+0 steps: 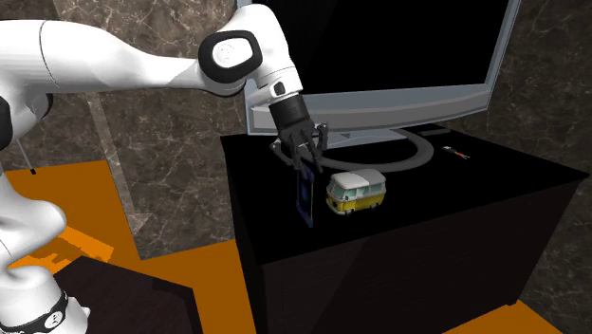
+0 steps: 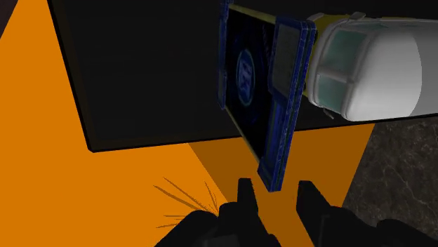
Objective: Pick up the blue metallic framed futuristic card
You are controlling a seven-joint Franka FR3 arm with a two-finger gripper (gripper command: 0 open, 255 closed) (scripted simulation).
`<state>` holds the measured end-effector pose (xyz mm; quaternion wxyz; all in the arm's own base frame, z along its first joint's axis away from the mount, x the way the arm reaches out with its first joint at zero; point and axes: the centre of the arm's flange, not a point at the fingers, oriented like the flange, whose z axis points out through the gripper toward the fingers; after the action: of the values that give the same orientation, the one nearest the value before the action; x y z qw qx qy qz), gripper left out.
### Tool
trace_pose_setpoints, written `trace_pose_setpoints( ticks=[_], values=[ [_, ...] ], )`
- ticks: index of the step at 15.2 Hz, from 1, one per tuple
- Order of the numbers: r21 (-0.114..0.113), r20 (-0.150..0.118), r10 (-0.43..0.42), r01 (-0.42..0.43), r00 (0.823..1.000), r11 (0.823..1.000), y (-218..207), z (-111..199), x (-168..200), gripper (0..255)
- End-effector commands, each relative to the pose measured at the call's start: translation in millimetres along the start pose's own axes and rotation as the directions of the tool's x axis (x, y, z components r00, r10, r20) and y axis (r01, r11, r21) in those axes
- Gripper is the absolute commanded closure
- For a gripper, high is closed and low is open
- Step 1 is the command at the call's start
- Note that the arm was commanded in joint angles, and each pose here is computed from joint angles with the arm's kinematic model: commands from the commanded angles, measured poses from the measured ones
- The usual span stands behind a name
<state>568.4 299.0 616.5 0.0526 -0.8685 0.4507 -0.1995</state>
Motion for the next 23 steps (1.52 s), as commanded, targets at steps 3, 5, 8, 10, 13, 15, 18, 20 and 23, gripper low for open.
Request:
trace_pose_setpoints(
  ticks=[3,5,8,10,13,15,18,20,23],
  values=[
    [0.0,0.0,0.0,0.0,1.0,1.0,0.3,0.7,-0.4,255],
    [0.0,0.0,0.0,0.0,1.0,1.0,0.3,0.6,-0.3,255],
    [0.0,0.0,0.0,0.0,1.0,1.0,-0.1,0.2,0.3,255],
    [0.0,0.0,0.0,0.0,1.0,1.0,-3.0,-9.5,3.4,255],
    [0.0,0.0,0.0,0.0,1.0,1.0,-7.3,-23.9,8.2,255],
    [0.0,0.0,0.0,0.0,1.0,1.0,-10.1,-33.6,11.3,255],
    [0.0,0.0,0.0,0.0,1.0,1.0,-14.4,-48.1,16.1,255],
    [0.0,0.0,0.0,0.0,1.0,1.0,-17.3,-57.7,19.2,255],
    [0.0,0.0,0.0,0.0,1.0,1.0,-21.6,-72.2,24.0,255]
  ],
)
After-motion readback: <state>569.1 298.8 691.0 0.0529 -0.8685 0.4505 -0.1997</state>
